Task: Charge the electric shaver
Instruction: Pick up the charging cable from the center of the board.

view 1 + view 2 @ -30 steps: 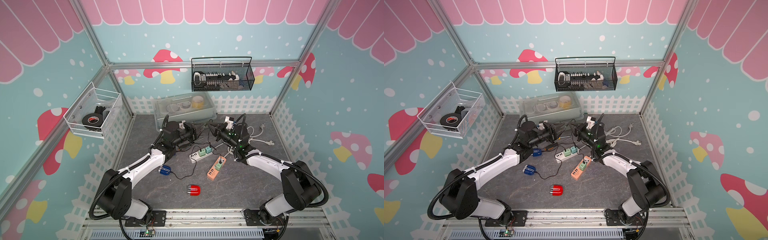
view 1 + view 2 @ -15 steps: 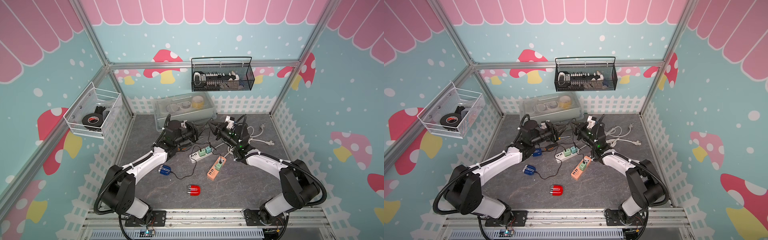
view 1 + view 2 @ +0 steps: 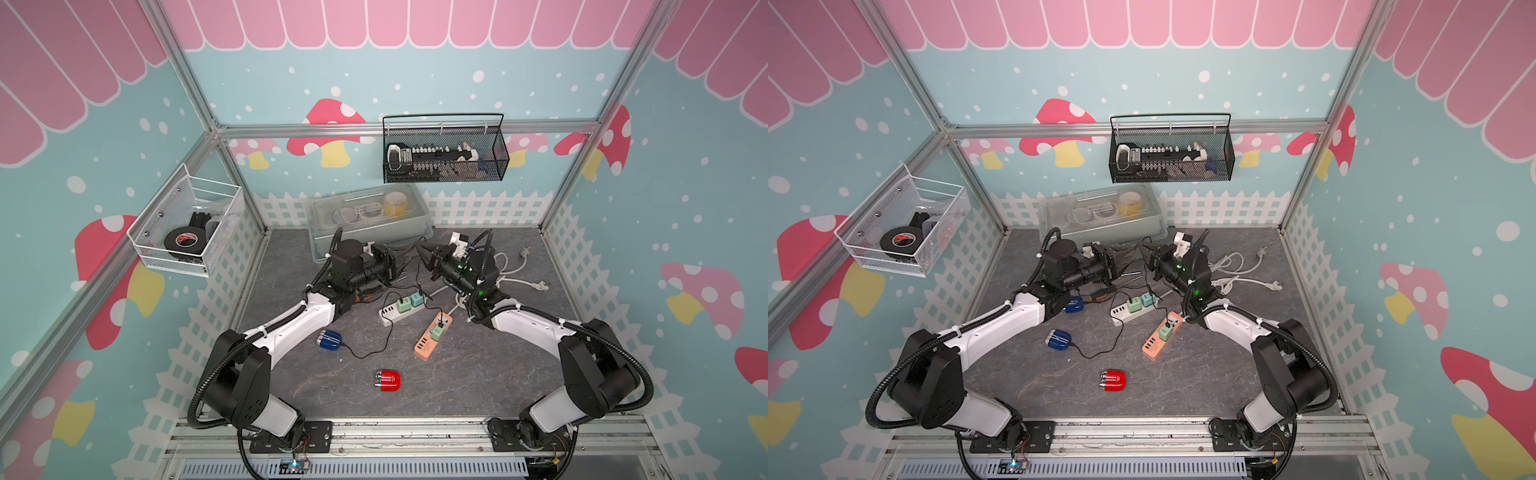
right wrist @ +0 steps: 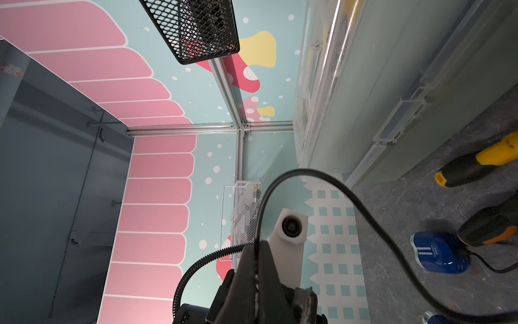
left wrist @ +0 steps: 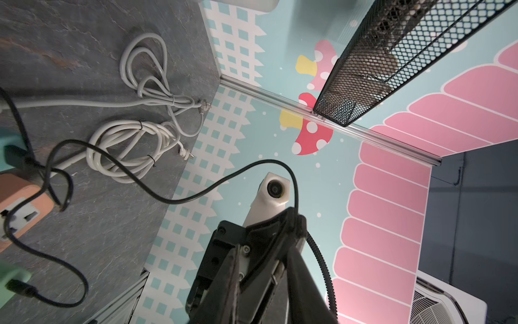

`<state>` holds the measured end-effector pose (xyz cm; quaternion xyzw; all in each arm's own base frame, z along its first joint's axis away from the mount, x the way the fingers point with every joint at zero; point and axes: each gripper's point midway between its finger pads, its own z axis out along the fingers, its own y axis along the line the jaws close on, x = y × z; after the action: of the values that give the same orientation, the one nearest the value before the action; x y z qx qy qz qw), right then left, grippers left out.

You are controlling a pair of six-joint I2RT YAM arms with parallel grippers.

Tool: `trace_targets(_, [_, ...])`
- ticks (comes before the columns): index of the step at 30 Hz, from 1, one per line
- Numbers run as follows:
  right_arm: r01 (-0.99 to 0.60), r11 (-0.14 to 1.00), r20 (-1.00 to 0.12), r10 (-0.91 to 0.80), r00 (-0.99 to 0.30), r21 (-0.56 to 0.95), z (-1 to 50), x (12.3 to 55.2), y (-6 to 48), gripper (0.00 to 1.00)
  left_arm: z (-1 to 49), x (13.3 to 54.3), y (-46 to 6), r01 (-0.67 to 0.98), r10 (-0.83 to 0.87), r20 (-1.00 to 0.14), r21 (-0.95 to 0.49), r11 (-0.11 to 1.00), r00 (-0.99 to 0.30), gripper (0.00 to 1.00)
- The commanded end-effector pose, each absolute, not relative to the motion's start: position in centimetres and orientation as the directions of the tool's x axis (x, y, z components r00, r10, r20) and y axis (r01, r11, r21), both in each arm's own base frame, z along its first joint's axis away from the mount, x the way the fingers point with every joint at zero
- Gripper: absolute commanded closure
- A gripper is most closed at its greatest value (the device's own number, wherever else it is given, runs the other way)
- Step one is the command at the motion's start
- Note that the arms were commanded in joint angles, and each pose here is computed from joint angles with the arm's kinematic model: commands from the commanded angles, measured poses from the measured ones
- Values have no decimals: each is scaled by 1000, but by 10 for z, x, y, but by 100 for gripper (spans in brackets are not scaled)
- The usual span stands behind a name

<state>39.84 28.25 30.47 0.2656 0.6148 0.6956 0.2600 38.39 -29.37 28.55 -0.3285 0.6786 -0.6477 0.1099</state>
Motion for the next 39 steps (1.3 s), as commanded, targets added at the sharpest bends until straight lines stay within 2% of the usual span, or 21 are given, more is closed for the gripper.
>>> trace_targets(1, [-64,-147,53,678,-733,987,317,392,281,100,296,381,-291,-284,-586,259,-957,-52,-768,72])
trace_targets(10, [-36,-144,70,665,-744,989,307,385,281,100,314,394,-295,-241,-584,250,-966,-94,-773,75])
trace_targets(15, [-42,-154,73,672,-737,987,309,386,279,100,318,391,-293,-227,-583,246,-968,-107,-774,88])
trace_targets(28, [-39,-156,77,670,-738,987,312,386,279,100,312,386,-293,-232,-574,236,-969,-82,-784,100])
trace_targets(31, [-12,-137,77,626,-776,991,314,381,285,77,310,383,-294,-238,-549,220,-970,-38,-806,100])
trace_targets(33, [19,-100,74,587,-806,995,313,374,286,66,309,381,-293,-235,-519,200,-972,2,-831,100])
trace_targets(39, [125,-9,117,432,-894,992,312,342,283,55,312,376,-276,-161,-439,110,-984,81,-892,100])
